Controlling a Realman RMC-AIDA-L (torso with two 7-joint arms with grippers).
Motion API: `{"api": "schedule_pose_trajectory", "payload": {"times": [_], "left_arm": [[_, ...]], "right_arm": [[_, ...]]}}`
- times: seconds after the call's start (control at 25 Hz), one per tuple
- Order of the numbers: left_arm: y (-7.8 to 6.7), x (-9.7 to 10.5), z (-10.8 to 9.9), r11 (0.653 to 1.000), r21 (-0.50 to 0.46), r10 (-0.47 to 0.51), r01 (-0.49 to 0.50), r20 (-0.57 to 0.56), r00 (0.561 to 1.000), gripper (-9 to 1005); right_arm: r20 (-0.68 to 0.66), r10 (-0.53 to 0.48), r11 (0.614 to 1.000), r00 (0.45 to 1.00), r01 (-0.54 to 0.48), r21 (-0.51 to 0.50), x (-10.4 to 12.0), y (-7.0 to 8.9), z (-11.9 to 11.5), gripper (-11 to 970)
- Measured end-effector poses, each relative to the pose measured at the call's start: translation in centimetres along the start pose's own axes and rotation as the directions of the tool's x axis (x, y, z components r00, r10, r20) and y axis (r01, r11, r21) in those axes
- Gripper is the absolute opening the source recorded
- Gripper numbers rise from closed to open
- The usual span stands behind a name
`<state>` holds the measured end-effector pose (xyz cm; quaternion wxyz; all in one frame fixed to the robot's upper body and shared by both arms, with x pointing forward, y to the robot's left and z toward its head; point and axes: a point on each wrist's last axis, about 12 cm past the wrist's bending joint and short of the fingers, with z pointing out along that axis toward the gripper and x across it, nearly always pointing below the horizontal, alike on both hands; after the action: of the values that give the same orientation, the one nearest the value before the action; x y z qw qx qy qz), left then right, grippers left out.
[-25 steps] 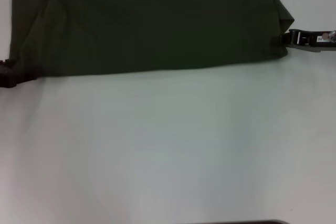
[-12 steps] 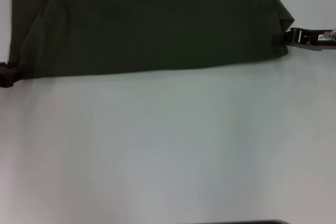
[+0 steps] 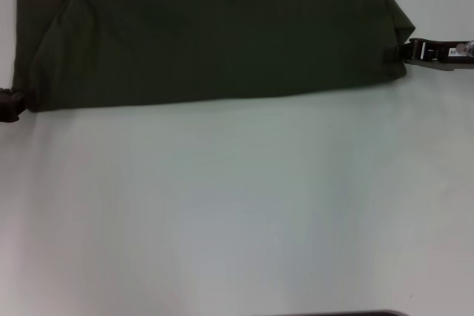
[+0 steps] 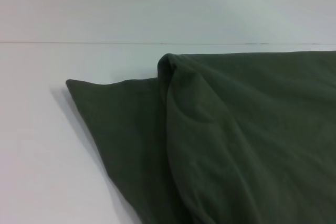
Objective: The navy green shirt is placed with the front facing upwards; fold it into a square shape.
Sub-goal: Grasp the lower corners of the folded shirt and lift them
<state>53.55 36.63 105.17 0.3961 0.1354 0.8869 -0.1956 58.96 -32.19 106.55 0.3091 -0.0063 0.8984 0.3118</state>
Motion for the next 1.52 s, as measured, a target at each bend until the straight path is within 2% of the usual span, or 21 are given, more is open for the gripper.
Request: {"api": "schedule_pose_trajectory", "payload": {"times": [0.28,0.48,0.72,0.96,1.48,1.52], "left_arm": [[0.1,-0.1,-0.2,1.000,-0.006,-0.005,0.005,0.015,1.000,79],[0.1,-0.4,-0.7,1.000,0.012,0.000,0.000,0.018,1.000,95],[0.3,-0.7,-1.4,1.000,0.023,0.008,-0.008,0.007,1.000,263],[0.3,-0.4,-1.5,0.999,0.035,0.015,-0.015,-0.015,1.000,508],[0.1,-0.4,-1.2,0.998,0.040,0.045,-0.044,-0.044,0.998,883],[0.0,-0.4,-1.1,0.998,0.040,0.048,-0.046,-0.044,0.998,881]], "right_arm": [[0.000,-0.001,1.000,1.000,0.001,0.000,0.0,0.0,0.0,11],[-0.001,0.000,1.000,1.000,0.000,0.000,0.0,0.0,0.0,11],[-0.002,0.002,1.000,1.000,-0.002,-0.001,0.2,0.0,0.1,11],[-0.002,0.002,1.000,1.000,-0.002,-0.002,0.2,0.0,0.0,11],[-0.005,0.002,1.000,1.000,-0.002,-0.006,0.2,0.0,0.0,11],[-0.005,0.002,1.000,1.000,-0.002,-0.006,0.2,0.0,0.0,11]]}}
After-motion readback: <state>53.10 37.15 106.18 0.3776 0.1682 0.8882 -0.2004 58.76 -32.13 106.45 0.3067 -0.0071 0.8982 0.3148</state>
